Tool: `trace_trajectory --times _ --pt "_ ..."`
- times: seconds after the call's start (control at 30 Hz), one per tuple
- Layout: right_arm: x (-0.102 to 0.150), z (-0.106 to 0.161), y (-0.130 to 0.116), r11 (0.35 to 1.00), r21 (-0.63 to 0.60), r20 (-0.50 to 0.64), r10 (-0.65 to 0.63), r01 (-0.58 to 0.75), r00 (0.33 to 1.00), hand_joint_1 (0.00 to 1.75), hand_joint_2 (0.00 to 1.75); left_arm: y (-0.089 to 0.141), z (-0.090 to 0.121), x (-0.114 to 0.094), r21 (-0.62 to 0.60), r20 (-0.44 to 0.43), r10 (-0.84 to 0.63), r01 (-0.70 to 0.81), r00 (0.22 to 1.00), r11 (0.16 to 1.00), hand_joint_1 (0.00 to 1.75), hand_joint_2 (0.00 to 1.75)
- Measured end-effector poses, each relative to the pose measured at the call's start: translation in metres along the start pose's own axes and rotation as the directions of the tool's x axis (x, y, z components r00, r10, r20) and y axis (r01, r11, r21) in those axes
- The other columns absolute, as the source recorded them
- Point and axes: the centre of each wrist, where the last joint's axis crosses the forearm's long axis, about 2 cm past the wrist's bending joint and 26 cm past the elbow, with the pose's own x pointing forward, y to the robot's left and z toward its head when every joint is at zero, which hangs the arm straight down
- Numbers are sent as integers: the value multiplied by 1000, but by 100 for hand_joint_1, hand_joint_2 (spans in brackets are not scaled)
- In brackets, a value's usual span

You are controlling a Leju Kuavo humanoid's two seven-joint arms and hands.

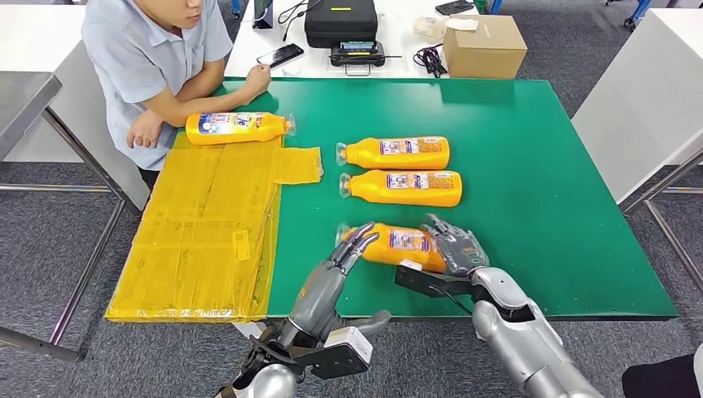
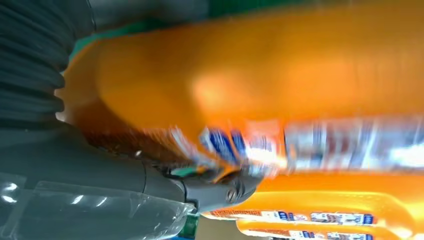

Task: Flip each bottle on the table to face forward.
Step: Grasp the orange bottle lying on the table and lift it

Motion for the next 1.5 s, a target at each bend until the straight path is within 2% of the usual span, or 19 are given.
trace_trajectory --times 0.2,0.57,0.73,0.87,1.0,1.1,1.37,1.5 --pt "-14 5 -1 998 14 -3 -57 57 998 175 175 -1 0 0 -5 9 7 -7 1000 1000 0 175" --pt "-33 12 -9 969 60 9 -241 240 971 175 175 -5 0 0 -8 25 32 -32 999 999 0 175" --pt "-38 16 -9 936 47 47 -351 349 935 175 175 -6 0 -1 55 28 69 -71 997 996 0 175" --pt "-29 20 -5 895 11 111 -444 446 889 175 175 -5 -2 -2 195 18 204 -204 979 959 0 175" --pt "-9 20 0 846 -41 173 -517 531 838 175 175 -3 -2 -8 329 -39 402 -368 915 870 0 175" --pt "4 19 1 808 -74 213 -560 585 800 175 175 -2 1 -13 431 -62 464 -396 884 811 0 175" --pt "17 20 -2 775 -107 257 -583 622 771 175 175 0 3 -18 485 -82 483 -388 872 784 0 175" --pt "24 19 -2 757 -117 299 -590 643 750 175 175 -2 4 -21 501 -145 594 -459 791 733 0 175"
